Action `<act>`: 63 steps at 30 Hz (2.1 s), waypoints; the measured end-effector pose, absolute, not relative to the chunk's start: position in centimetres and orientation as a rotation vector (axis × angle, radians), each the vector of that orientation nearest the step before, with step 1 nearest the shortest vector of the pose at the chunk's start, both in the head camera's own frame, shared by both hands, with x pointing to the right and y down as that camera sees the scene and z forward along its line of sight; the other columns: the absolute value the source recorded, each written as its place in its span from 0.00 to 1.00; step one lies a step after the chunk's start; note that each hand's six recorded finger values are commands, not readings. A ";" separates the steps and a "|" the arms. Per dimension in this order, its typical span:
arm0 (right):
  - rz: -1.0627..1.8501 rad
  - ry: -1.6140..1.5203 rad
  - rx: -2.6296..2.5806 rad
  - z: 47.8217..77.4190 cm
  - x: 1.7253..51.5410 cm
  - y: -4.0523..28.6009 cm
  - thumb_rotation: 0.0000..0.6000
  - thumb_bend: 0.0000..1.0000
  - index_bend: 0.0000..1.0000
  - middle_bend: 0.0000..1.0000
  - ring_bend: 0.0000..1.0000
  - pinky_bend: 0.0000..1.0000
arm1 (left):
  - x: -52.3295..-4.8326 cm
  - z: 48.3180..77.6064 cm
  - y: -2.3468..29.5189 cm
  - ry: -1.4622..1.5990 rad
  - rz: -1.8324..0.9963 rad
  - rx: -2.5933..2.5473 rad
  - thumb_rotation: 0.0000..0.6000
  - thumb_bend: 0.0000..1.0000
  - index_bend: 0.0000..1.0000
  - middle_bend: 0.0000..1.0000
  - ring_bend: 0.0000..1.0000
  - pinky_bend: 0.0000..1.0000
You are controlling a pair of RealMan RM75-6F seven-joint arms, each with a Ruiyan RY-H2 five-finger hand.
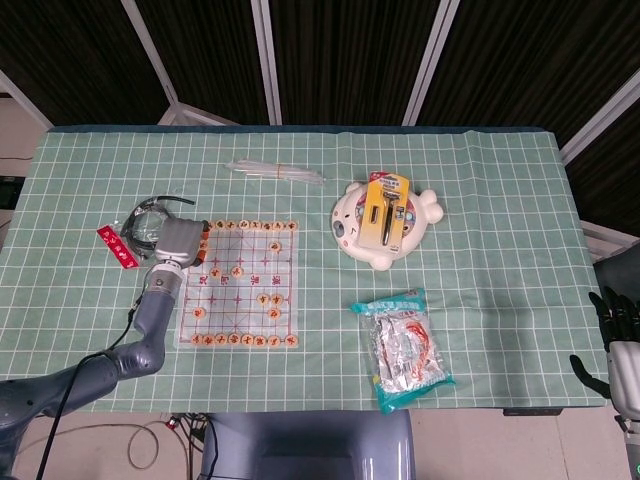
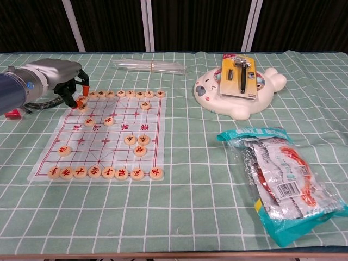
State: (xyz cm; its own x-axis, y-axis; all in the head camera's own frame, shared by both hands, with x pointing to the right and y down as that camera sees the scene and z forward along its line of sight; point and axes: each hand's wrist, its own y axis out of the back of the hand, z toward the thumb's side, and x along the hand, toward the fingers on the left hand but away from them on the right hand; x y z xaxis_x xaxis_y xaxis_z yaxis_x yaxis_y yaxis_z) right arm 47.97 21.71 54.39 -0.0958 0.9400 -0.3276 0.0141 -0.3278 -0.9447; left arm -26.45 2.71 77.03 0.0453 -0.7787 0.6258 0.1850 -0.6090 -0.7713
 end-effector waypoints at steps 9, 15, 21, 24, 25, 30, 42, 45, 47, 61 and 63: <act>1.528 -1.105 -1.404 54.4 48.0 21.7 1.00 0.34 0.00 0.00 0.00 0.00 | -26.5 77.4 2.8 0.603 -1.672 -1.583 1.00 0.34 0.49 0.88 0.80 0.91; 1.520 -1.108 -1.403 54.3 47.9 21.7 1.00 0.34 0.00 0.00 0.00 0.00 | -26.4 77.5 2.7 0.608 -1.675 -1.577 1.00 0.34 0.48 0.88 0.80 0.91; 1.515 -1.110 -1.401 54.3 47.8 21.6 1.00 0.34 0.00 0.00 0.00 0.00 | -26.2 77.6 2.7 0.600 -1.678 -1.577 1.00 0.34 0.48 0.88 0.80 0.91; 1.513 -1.114 -1.398 54.2 47.9 21.6 1.00 0.34 0.00 0.00 0.00 0.00 | -26.1 77.7 2.9 0.589 -1.681 -1.576 1.00 0.34 0.48 0.88 0.80 0.91; 1.513 -1.114 -1.398 54.3 47.9 21.6 1.00 0.34 0.00 0.00 0.00 0.00 | -26.1 77.8 3.0 0.586 -1.682 -1.575 1.00 0.34 0.48 0.88 0.80 0.91; 1.514 -1.116 -1.397 54.3 47.9 21.7 1.00 0.34 0.00 0.00 0.00 0.00 | -26.2 77.9 3.1 0.583 -1.688 -1.572 1.00 0.34 0.48 0.88 0.80 0.91; 1.515 -1.118 -1.395 54.2 47.9 21.6 1.00 0.34 0.00 0.00 0.00 0.00 | -26.3 78.1 3.3 0.574 -1.695 -1.569 1.00 0.31 0.43 0.88 0.80 0.91; 1.517 -1.118 -1.397 54.3 48.0 21.7 1.00 0.34 0.00 0.00 0.00 0.00 | -26.4 78.1 3.2 0.578 -1.696 -1.564 1.00 0.27 0.36 0.87 0.80 0.91; 1.516 -1.117 -1.397 54.3 47.9 21.6 1.00 0.34 0.00 0.00 0.00 0.00 | -26.5 78.1 3.1 0.580 -1.697 -1.564 1.00 0.25 0.30 0.87 0.80 0.91; 1.515 -1.112 -1.399 54.3 47.9 21.6 1.00 0.34 0.00 0.00 0.00 0.00 | -26.2 76.2 2.2 0.683 -1.640 -1.585 1.00 0.17 0.06 0.66 0.61 0.78; 1.514 -1.110 -1.399 54.3 47.9 21.6 1.00 0.34 0.00 0.00 0.00 0.00 | -26.1 75.3 2.1 0.722 -1.610 -1.598 1.00 0.14 0.01 0.50 0.49 0.67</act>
